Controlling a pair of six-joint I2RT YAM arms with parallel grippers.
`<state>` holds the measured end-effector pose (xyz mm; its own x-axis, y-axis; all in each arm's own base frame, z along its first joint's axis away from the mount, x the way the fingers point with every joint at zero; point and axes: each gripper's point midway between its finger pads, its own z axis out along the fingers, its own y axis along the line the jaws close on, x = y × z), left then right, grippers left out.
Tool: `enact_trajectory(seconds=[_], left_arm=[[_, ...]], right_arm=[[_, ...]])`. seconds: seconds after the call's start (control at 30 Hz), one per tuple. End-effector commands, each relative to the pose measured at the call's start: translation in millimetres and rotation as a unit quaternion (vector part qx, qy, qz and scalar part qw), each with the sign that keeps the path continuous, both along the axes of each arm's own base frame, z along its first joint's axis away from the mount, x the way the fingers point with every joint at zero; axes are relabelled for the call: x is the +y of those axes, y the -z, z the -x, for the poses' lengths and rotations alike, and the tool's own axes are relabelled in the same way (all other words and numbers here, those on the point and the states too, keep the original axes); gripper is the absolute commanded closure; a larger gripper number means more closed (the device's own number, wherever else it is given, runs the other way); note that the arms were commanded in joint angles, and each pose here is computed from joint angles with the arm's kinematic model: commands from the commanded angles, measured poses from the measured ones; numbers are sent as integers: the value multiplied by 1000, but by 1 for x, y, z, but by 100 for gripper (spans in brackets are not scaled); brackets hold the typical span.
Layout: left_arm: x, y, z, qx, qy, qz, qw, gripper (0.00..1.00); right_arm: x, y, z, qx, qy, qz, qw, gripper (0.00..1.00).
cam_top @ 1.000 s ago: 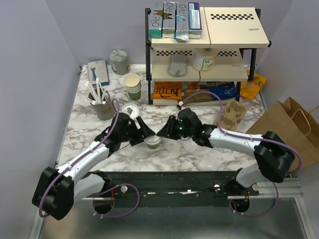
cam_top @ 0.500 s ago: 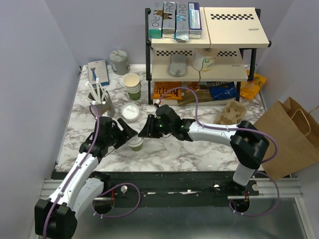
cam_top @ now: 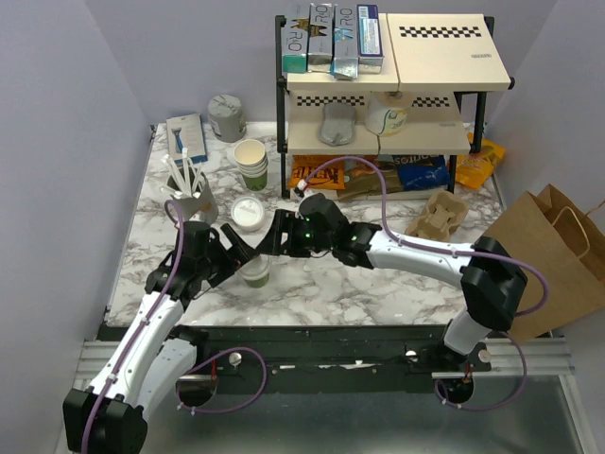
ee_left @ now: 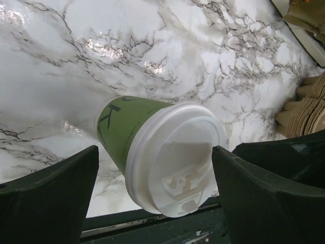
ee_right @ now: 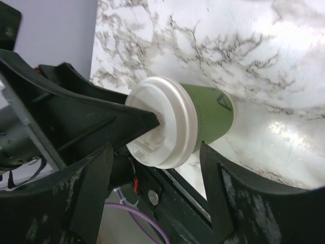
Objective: Pack the takeout coffee
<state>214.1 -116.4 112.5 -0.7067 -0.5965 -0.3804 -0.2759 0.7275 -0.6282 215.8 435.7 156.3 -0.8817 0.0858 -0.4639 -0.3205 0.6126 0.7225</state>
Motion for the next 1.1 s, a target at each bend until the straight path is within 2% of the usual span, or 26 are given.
enact_trajectory(seconds=[0.0, 0.07, 0.17, 0.2, 0.3, 0.4, 0.47, 0.57, 0.73, 0.87, 0.93, 1.07], left_arm=[[4, -19, -1, -10, 2, -14, 1000, 1], [7, -32, -4, -25, -5, -19, 1000, 1], [15, -57, -8, -49, -18, -33, 998, 1], [18, -62, -5, -49, -19, -41, 998, 1], [31, -83, -3, -60, -45, -63, 995, 1], [41, -103, -9, -93, -60, -85, 990, 1], [38, -112, -9, -108, -48, -81, 990, 1], [27, -117, -9, -118, -25, -61, 991, 1], [18, -113, -11, -113, -3, -48, 992, 1], [17, -106, -10, -105, 1, -49, 993, 1], [13, -107, -9, -108, 13, -44, 993, 1], [15, -112, -8, -116, 12, -47, 992, 1]], right_arm=[[-13, -38, -13, -51, 35, -1, 998, 18], [-32, -55, -23, -77, 69, 2, 995, 13], [-74, -51, -34, -89, 122, 35, 988, 9], [-96, -58, -32, -97, 142, 41, 984, 9], [-171, -29, -38, -92, 233, 115, 961, 2], [-264, -12, -34, -65, 345, 153, 924, 0], [-321, -7, -28, -56, 428, 161, 887, 0], [-382, 7, -10, -51, 501, 200, 840, 0], [-420, 20, -6, -25, 538, 225, 812, 0], [-439, 16, -21, -36, 553, 256, 793, 0], [-436, 19, -32, -25, 541, 254, 802, 2], [-440, 37, -33, 9, 540, 268, 798, 8]])
